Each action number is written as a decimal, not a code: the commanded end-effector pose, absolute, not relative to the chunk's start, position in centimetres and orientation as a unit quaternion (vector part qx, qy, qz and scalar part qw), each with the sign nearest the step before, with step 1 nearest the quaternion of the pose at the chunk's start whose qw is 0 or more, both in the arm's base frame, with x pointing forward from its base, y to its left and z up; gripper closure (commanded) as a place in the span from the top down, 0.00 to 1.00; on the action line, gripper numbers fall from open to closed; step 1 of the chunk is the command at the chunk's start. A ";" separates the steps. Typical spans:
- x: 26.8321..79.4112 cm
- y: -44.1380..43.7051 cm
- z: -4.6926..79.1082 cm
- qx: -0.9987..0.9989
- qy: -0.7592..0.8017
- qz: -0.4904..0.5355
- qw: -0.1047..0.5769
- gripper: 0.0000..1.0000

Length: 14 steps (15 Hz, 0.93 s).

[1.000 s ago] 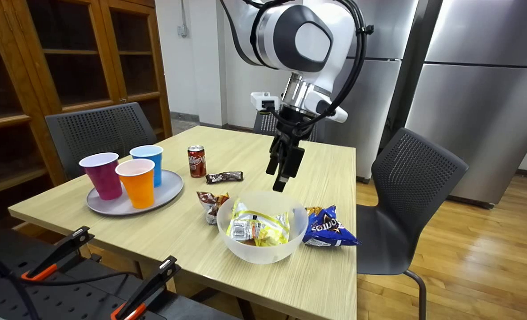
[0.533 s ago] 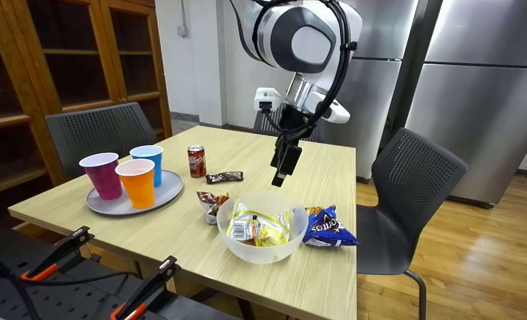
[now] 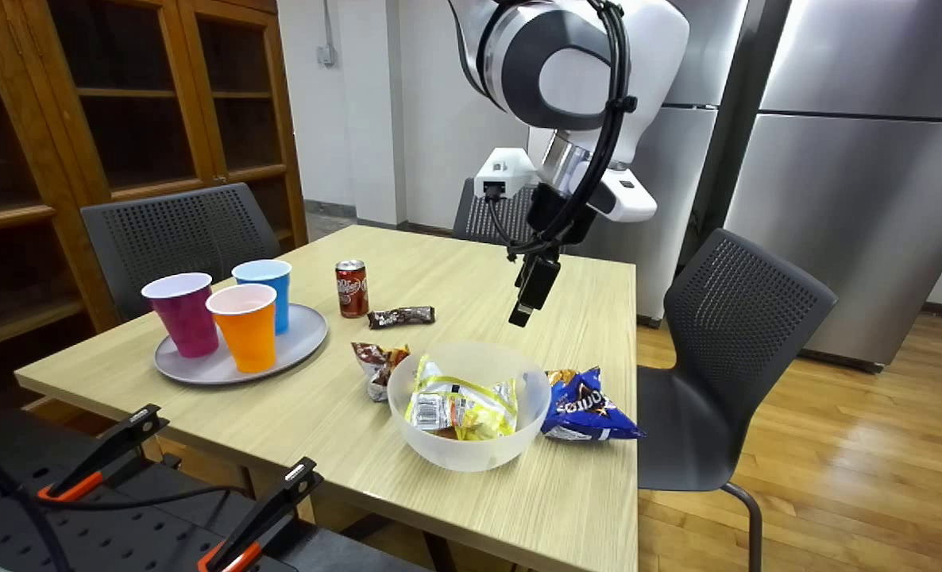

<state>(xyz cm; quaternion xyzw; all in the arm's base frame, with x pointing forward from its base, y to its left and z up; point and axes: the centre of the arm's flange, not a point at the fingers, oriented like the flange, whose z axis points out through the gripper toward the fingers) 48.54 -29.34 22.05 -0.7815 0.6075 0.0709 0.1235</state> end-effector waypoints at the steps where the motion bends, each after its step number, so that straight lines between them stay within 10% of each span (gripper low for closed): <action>1: 50.0 -31.2 21.6 -0.749 0.648 0.043 0.130 1.00; 14: 50.8 -35.1 18.6 -0.685 0.723 -0.002 0.096 1.00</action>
